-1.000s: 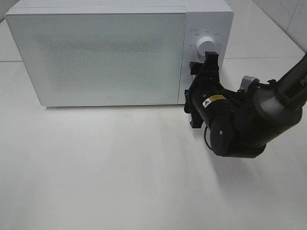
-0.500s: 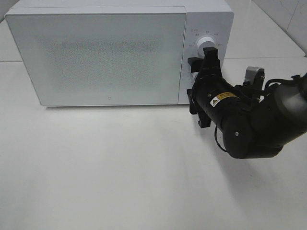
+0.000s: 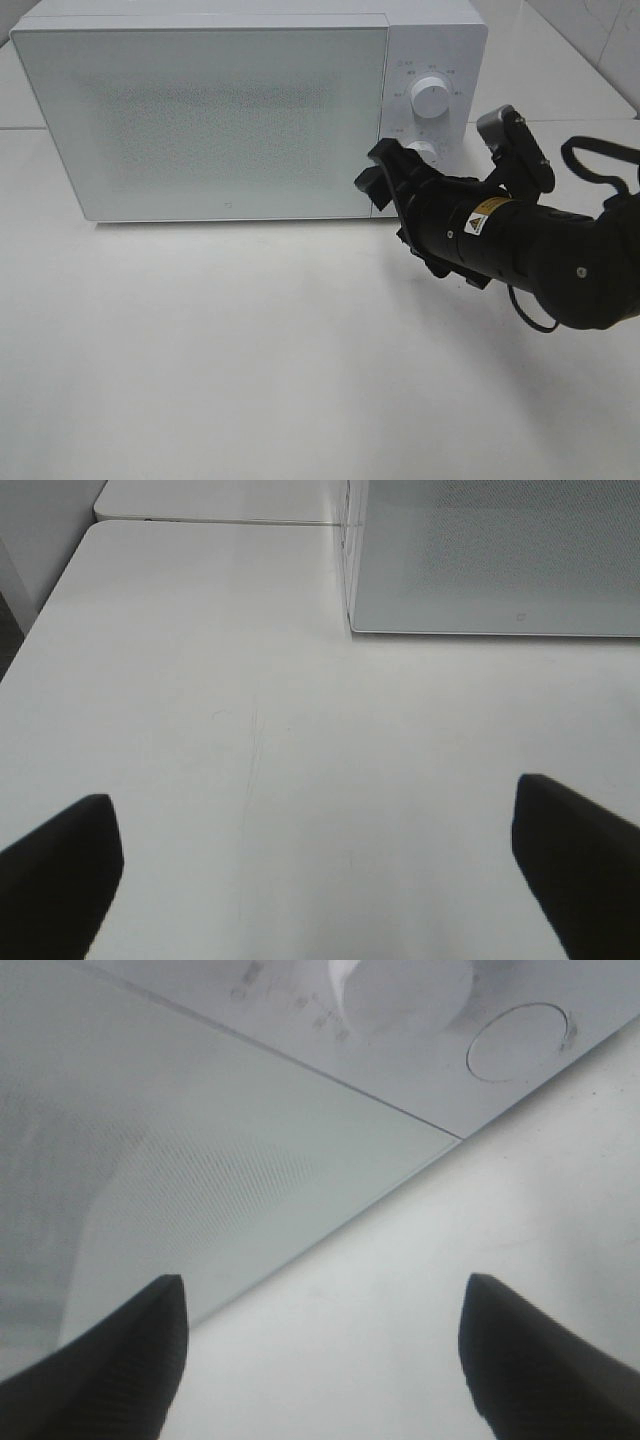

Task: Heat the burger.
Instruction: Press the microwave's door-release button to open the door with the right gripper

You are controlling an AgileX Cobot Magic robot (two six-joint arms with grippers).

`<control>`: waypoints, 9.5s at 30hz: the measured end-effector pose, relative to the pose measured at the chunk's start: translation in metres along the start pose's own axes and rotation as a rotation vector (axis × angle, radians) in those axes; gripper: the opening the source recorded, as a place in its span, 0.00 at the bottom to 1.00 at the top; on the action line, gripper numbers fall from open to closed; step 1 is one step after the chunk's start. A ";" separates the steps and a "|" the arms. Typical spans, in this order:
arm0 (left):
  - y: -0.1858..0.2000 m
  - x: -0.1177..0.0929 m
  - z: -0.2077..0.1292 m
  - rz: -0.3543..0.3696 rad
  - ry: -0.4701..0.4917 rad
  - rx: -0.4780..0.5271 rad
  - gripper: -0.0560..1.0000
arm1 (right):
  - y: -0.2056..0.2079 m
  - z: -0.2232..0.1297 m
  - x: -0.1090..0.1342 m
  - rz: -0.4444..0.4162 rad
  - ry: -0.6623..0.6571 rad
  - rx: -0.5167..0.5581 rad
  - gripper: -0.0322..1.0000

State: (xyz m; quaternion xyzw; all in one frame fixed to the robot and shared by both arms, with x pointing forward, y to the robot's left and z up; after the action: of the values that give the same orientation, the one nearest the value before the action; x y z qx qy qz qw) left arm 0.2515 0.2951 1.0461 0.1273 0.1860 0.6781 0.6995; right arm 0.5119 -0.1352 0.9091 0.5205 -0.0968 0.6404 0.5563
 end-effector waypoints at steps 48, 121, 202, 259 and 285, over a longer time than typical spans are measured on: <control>0.000 0.000 0.000 0.000 0.000 0.000 0.98 | 0.189 0.022 0.033 -0.152 1.036 0.603 0.73; 0.000 0.000 0.000 0.000 0.000 0.000 0.98 | 0.332 0.016 -0.037 -0.204 0.836 -0.058 0.73; 0.000 0.000 0.000 0.000 0.000 0.000 0.98 | 0.117 0.098 -0.049 -0.222 0.843 -0.260 0.73; 0.000 0.000 0.000 0.000 0.000 0.000 0.98 | 0.033 -0.015 -0.013 -0.136 0.314 -0.314 0.73; 0.000 0.000 0.000 0.000 0.000 0.000 0.98 | 0.034 -0.013 -0.018 -0.024 -0.555 -0.379 0.04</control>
State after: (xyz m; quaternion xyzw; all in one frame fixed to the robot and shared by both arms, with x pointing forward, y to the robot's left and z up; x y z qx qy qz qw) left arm 0.2515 0.2951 1.0461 0.1273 0.1860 0.6781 0.6995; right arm 0.4739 -0.1491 0.9052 0.5636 -0.3558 0.4385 0.6029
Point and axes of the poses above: a point on each arm's last joint axis where the gripper is mounted, y pointing back along that axis away from the gripper, x along the wrist's bending axis when the last joint is at zero, z = x × y, the point moved 2 cm from there along -y, pointing out along that axis toward the gripper, and after that the axes turned 2 degrees about y, right-handed, at the moved point
